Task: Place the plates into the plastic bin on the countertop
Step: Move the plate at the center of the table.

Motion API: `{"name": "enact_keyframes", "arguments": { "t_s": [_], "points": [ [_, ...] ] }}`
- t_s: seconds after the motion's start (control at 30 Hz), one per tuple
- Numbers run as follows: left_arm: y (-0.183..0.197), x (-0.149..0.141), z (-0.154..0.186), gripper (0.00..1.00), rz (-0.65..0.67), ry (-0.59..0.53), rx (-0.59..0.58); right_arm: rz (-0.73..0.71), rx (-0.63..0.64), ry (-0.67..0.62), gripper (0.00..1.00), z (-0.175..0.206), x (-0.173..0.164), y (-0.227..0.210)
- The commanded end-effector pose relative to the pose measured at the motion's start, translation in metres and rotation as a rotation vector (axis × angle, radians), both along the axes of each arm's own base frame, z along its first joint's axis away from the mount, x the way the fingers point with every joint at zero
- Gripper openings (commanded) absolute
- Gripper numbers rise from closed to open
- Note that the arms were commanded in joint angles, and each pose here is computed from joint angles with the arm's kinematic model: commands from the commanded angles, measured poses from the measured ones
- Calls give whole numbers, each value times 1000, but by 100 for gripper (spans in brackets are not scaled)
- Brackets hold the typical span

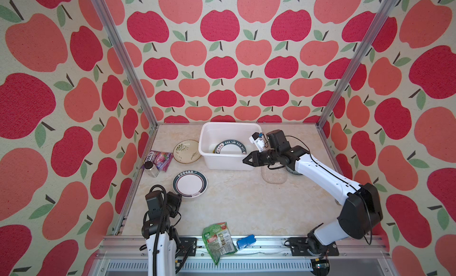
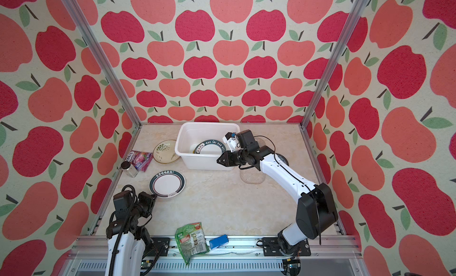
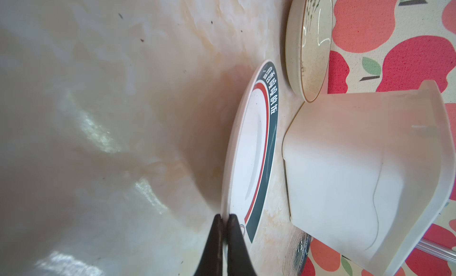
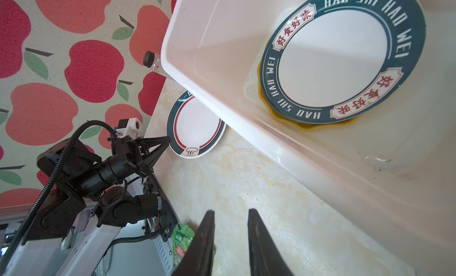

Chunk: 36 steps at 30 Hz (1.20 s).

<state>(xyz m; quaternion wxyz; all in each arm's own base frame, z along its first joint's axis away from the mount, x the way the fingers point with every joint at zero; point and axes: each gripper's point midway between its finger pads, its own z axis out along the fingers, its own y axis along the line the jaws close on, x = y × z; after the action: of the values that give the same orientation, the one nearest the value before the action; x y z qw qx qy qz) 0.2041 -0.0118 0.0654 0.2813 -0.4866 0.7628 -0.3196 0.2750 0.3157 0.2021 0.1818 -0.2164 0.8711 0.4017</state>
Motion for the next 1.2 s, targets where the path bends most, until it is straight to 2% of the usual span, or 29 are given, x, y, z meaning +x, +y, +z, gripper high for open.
{"name": "enact_keyframes", "arguments": {
  "t_s": [0.0,0.17,0.33,0.57,0.8,0.97,1.17],
  "points": [
    [-22,-3,6,0,-118,-10,-48,52,-21,127,27,-29,-29,-6],
    [-46,-2,-1,0,-248,4,-70,96,-37,245,32,-64,-57,-6],
    [-76,-1,-10,0,-393,30,-86,123,-46,328,47,-94,-75,-6],
    [-112,5,-18,0,-558,24,-96,120,-80,407,48,-125,-93,-12],
    [-147,7,-21,0,-723,20,-123,36,-80,446,49,-142,-104,-27],
    [-174,5,-28,0,-837,33,-166,-8,-91,487,49,-156,-103,-31],
    [-187,-4,-35,0,-908,49,-202,-65,-118,464,49,-162,-91,-42]
  ]
}}
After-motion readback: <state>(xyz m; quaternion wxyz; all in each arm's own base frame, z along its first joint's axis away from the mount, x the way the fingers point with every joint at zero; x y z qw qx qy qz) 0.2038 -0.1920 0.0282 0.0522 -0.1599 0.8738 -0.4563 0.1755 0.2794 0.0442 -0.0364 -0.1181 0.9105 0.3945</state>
